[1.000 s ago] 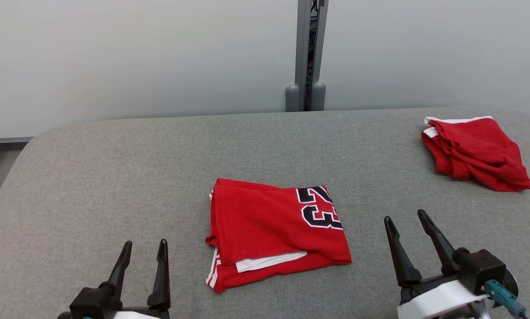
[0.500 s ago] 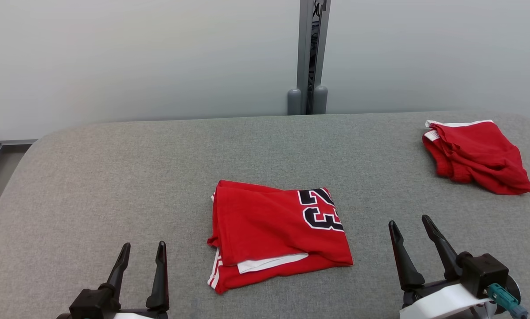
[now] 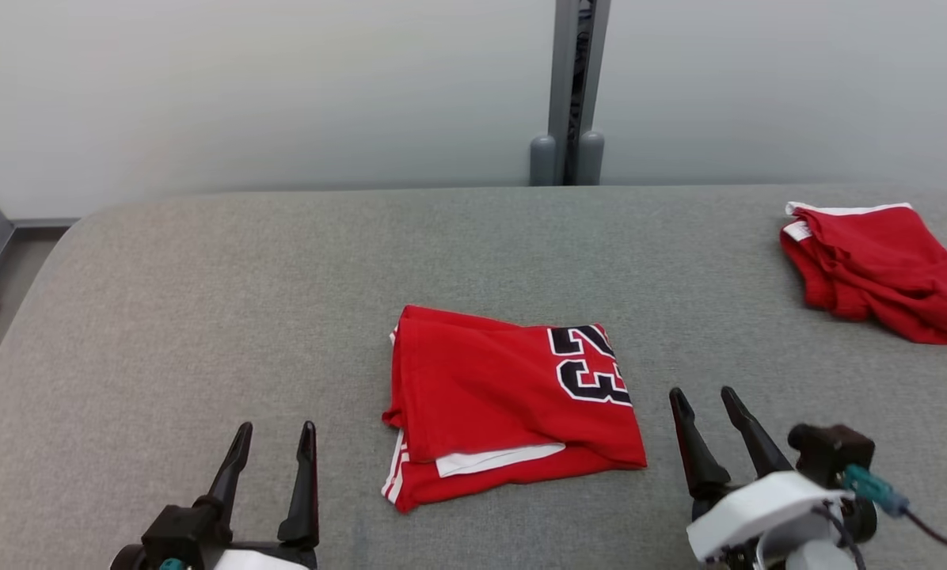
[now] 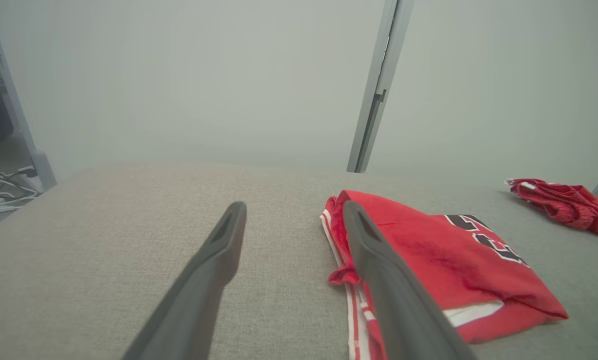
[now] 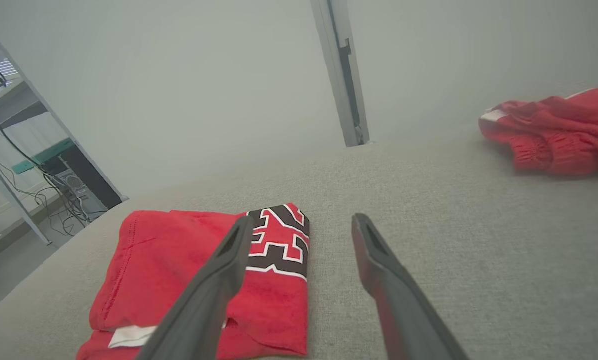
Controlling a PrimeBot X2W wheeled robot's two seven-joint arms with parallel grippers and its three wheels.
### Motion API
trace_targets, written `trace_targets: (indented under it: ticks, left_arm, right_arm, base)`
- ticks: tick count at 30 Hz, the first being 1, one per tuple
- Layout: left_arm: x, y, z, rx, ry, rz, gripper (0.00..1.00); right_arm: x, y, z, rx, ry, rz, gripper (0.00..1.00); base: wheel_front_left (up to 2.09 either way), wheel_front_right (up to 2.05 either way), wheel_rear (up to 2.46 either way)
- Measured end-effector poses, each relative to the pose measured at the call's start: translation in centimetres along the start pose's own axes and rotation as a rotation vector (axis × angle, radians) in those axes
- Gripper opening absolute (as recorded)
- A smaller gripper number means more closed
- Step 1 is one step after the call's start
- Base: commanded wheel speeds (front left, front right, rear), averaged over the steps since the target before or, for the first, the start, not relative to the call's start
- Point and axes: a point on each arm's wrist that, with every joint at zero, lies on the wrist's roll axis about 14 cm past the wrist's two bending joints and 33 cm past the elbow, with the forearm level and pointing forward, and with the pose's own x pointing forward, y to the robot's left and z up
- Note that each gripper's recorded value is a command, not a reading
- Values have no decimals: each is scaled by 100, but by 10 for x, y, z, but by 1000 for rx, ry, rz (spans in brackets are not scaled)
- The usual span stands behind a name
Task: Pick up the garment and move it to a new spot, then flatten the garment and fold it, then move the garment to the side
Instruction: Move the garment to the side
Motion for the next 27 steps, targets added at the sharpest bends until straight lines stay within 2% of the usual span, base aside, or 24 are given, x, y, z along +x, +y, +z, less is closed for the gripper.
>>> trace_targets:
  ticks: [8, 15, 21, 26, 27]
  left_arm:
    - [7, 10, -6, 4, 20, 33, 100]
    - [11, 20, -13, 1, 44, 65, 100]
    - [16, 24, -15, 6, 53, 79, 100]
    - [16, 32, -17, -2, 60, 108, 100]
    - [16, 33, -18, -2, 61, 111, 100]
  right_arm:
    - [38, 2, -38, 111, 187, 44, 100]
    - [62, -6, -54, 199, 300, 42, 100]
    - [67, -10, -81, 256, 449, 36, 100]
    - [69, 7, -94, 286, 510, 87, 100]
    - [69, 9, -95, 282, 512, 96, 87]
  base:
    - [0, 0, 0]
    - [0, 0, 0]
    - [0, 0, 0]
    - [0, 0, 0]
    - [0, 0, 0]
